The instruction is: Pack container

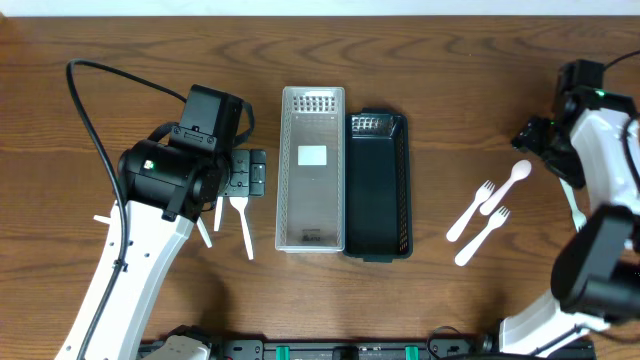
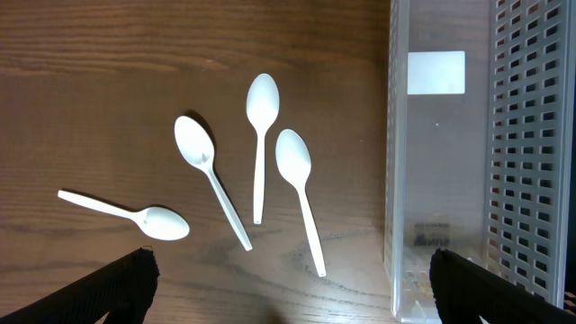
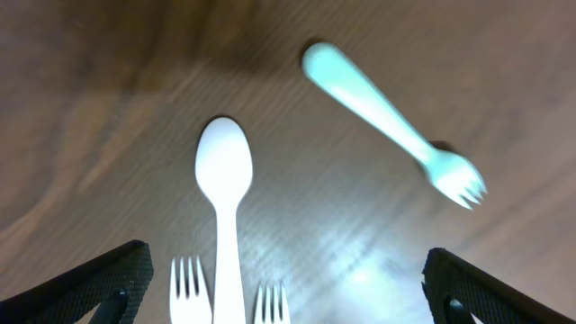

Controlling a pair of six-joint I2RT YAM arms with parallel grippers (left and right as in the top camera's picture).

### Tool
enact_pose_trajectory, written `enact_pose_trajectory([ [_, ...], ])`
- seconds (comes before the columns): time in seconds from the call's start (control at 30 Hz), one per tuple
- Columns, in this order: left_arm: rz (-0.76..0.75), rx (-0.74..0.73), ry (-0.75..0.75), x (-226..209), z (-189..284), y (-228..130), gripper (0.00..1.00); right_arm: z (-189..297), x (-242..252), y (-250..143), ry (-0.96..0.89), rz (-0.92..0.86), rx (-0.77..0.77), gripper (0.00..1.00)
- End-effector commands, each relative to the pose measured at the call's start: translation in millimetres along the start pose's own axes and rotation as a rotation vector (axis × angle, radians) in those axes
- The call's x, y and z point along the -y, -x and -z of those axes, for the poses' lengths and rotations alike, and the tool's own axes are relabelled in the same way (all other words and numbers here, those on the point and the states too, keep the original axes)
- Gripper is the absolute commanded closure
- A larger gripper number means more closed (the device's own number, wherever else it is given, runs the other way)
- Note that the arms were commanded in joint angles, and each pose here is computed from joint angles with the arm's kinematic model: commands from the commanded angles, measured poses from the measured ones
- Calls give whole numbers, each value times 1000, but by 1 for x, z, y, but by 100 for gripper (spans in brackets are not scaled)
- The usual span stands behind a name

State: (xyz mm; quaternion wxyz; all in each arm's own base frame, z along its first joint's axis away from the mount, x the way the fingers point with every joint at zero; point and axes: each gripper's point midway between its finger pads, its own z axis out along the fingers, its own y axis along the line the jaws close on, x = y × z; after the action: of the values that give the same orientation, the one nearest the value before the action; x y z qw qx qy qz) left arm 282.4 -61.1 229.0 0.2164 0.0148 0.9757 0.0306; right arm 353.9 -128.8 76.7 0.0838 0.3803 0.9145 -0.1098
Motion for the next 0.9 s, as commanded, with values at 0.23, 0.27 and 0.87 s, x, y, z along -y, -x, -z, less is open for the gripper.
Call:
enact_pose_trajectory([
  [0.23, 21, 5, 13, -3, 1, 2, 2, -54, -29, -11, 72, 106, -105, 1],
  [0.27, 21, 5, 13, -3, 1, 2, 2, -56, -30, -11, 77, 114, -107, 1],
  [0.87, 21, 5, 13, -3, 1, 1, 2, -77, -38, -12, 83, 143, -117, 20],
])
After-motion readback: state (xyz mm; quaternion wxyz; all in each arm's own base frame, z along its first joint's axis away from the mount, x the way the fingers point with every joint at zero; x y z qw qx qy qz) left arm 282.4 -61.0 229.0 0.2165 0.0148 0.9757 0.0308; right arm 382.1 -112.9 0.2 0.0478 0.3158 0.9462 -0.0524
